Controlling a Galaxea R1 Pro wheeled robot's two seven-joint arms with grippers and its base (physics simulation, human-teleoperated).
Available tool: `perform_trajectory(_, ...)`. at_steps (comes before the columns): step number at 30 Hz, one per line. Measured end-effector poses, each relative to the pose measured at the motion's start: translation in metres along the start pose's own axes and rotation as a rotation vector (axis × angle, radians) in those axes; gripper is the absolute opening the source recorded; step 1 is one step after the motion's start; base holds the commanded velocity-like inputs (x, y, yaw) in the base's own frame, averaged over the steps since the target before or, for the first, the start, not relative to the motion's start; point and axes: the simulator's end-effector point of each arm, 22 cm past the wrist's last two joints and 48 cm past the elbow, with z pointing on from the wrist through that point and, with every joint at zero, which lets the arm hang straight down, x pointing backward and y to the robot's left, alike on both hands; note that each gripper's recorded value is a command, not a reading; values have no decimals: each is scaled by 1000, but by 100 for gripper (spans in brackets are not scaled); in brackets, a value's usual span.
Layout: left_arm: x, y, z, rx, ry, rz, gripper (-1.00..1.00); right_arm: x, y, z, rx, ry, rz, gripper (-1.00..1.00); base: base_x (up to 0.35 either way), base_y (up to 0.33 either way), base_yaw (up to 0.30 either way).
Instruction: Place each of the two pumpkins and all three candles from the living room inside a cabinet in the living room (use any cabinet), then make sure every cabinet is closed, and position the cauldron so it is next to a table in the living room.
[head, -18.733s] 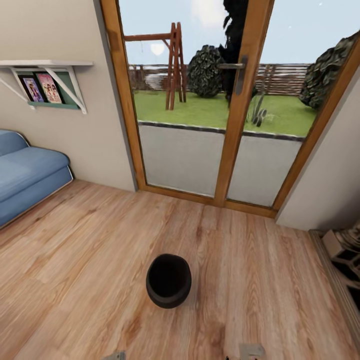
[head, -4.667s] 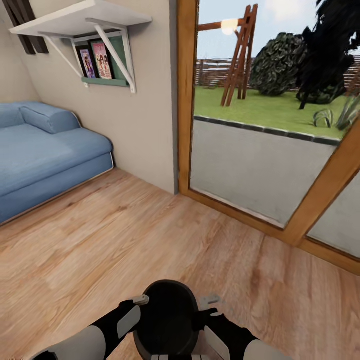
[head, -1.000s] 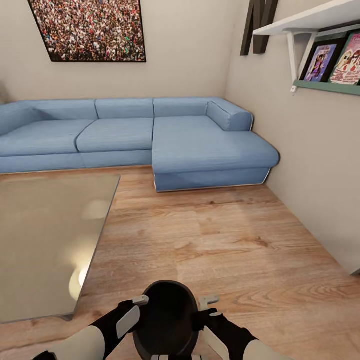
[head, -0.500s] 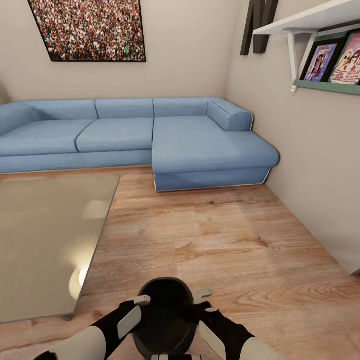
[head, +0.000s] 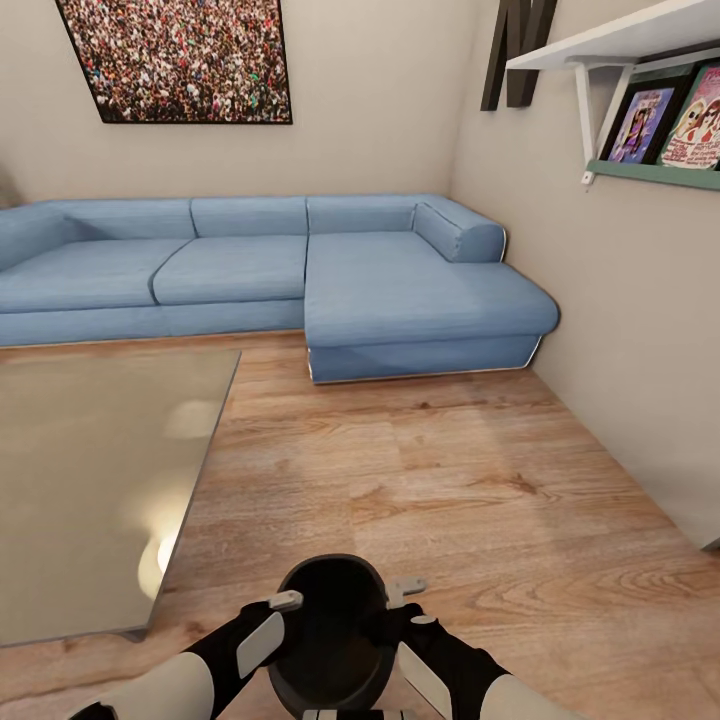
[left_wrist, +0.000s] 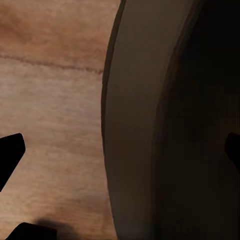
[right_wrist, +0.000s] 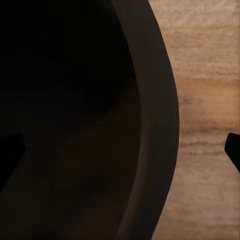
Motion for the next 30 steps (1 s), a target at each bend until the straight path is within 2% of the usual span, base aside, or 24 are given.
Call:
perform_trajectory(8,0,-3,-1,4,1,1,100,0,0,0,0,0,0,100,0,0,0)
perform_trajectory(30,-20,-6,-50,12,2,6,100,-32,3,-38,6,2,0,100,0,0,0)
